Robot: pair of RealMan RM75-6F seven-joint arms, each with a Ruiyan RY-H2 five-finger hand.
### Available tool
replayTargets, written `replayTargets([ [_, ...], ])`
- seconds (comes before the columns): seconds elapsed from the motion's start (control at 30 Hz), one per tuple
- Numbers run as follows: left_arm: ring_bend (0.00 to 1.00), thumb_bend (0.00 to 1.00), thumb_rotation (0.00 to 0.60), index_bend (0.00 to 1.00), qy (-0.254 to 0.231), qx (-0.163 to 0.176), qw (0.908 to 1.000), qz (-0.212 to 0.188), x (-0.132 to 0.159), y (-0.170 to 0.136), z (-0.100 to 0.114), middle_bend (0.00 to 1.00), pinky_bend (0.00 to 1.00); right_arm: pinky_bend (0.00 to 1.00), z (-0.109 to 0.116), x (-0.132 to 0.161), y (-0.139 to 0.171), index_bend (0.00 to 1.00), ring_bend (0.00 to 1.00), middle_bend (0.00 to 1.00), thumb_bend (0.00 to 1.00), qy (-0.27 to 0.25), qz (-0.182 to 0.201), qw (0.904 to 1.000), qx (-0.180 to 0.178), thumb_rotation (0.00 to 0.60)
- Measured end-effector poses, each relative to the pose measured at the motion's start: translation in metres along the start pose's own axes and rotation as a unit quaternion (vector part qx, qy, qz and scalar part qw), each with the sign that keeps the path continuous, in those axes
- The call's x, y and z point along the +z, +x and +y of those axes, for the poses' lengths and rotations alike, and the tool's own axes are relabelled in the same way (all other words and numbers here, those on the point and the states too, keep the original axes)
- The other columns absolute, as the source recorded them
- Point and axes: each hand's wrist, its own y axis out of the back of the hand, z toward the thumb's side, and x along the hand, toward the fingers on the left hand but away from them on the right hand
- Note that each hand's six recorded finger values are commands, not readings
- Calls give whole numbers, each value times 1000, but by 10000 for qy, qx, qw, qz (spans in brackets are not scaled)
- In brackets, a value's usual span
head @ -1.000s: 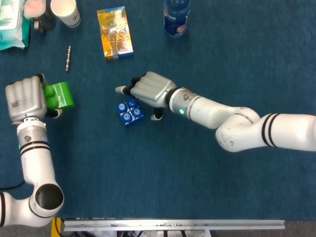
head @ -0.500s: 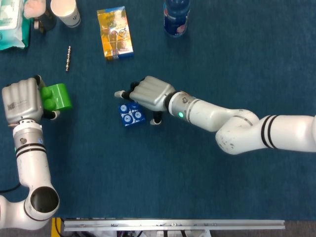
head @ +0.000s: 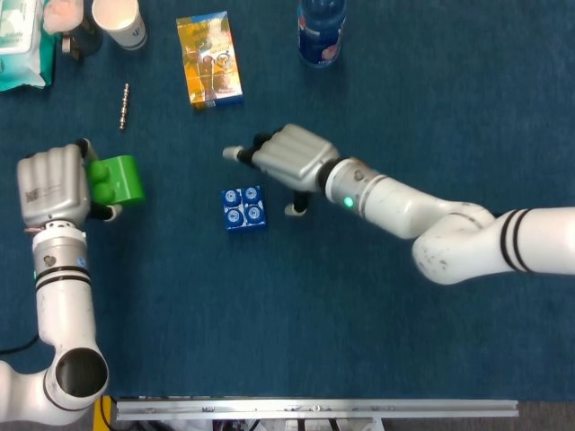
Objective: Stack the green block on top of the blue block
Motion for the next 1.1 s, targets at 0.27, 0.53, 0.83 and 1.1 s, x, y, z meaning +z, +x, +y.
replayTargets([
  [0.27, 422, 39, 590, 463, -229, -232, 9979, -557, 28, -8, -4, 447, 315, 250, 42, -47, 39, 44, 137, 285, 145, -136, -487, 9968, -623, 600],
  [0.53, 423, 39, 591, 464, -228, -372, 9957, -821, 56, -13, -7, 448, 316, 249, 62, -93, 78, 44, 137, 285, 145, -103, -958, 9906, -971, 600],
  [0.83, 424, 39, 591, 464, -220, -365, 9959, -802, 76, -23, -11, 449, 316, 250, 64, -115, 95, 44, 137, 285, 146, -38, -1125, 9886, -996, 600],
  [1.1, 424, 39, 589, 464, -173, -313, 9971, -665, 84, -28, -14, 449, 316, 250, 58, -123, 99, 44, 137, 285, 145, -94, -1128, 9890, -955, 600],
])
